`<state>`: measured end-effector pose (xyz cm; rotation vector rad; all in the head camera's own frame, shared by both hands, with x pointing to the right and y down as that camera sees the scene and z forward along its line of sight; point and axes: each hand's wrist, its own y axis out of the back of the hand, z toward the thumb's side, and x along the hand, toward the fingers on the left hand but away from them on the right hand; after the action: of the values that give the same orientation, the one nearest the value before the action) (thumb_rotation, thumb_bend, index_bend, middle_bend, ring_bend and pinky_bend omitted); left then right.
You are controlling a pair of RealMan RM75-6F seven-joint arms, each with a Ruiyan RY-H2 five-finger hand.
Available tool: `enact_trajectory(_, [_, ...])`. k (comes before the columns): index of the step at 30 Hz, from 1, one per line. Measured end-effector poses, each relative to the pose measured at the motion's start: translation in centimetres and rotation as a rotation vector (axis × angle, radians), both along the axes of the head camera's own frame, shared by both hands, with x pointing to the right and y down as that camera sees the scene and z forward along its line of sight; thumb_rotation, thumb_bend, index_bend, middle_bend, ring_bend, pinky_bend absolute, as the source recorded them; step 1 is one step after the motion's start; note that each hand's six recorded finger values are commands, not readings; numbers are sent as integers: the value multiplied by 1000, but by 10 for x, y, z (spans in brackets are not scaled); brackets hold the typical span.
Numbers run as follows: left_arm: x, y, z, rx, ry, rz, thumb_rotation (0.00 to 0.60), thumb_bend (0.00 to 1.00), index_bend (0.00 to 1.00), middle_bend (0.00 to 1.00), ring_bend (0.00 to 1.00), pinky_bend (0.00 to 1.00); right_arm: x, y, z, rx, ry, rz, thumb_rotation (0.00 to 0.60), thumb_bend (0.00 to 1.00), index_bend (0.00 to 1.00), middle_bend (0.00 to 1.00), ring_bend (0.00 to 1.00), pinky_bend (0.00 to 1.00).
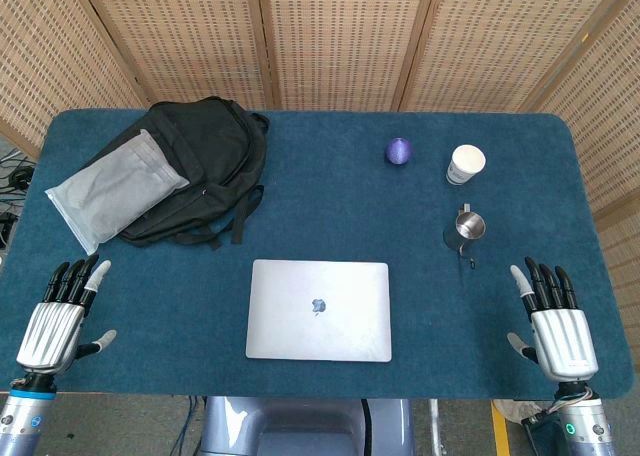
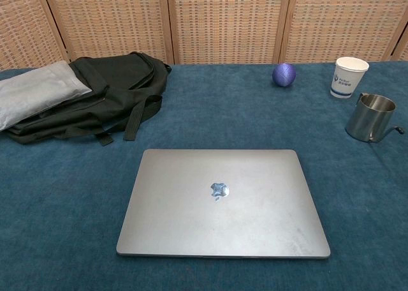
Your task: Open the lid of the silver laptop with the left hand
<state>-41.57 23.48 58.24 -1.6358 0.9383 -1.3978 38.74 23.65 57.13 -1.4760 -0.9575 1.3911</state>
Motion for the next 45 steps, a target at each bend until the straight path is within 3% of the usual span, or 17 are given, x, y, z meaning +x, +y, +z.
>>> enact_trajectory(10, [5,2,7,-28,1,21,600,57,0,0,0,0,2,1,0,-4,-3,2,600,0,4,0,0,0])
enact_trajectory(16, [26,2,12,-62,70,103,600,31,0,0,0,0,2,0,-1,-5,-13,10,600,0,4,0,0,0])
enact_trajectory(19, [49,0,16,-69,135,199,600,17,0,0,0,0,2,0,-1,-9,-15,11,600,0,4,0,0,0])
enact_trajectory(26, [138,4,33,-103,384,471,600,7,0,0,0,0,3,0,-1,-13,-21,15,600,0,4,0,0,0])
enact_trajectory(29, [171,10,43,-125,428,563,600,7,0,0,0,0,3,0,-1,-14,-23,16,600,0,4,0,0,0])
enact_trajectory(38, [257,24,85,-209,456,711,600,21,0,0,0,0,5,-2,0,-25,-34,23,600,0,4,0,0,0])
enact_trajectory(45, [294,22,107,-231,432,721,600,27,1,0,0,0,7,-3,3,-37,-40,33,600,0,4,0,0,0])
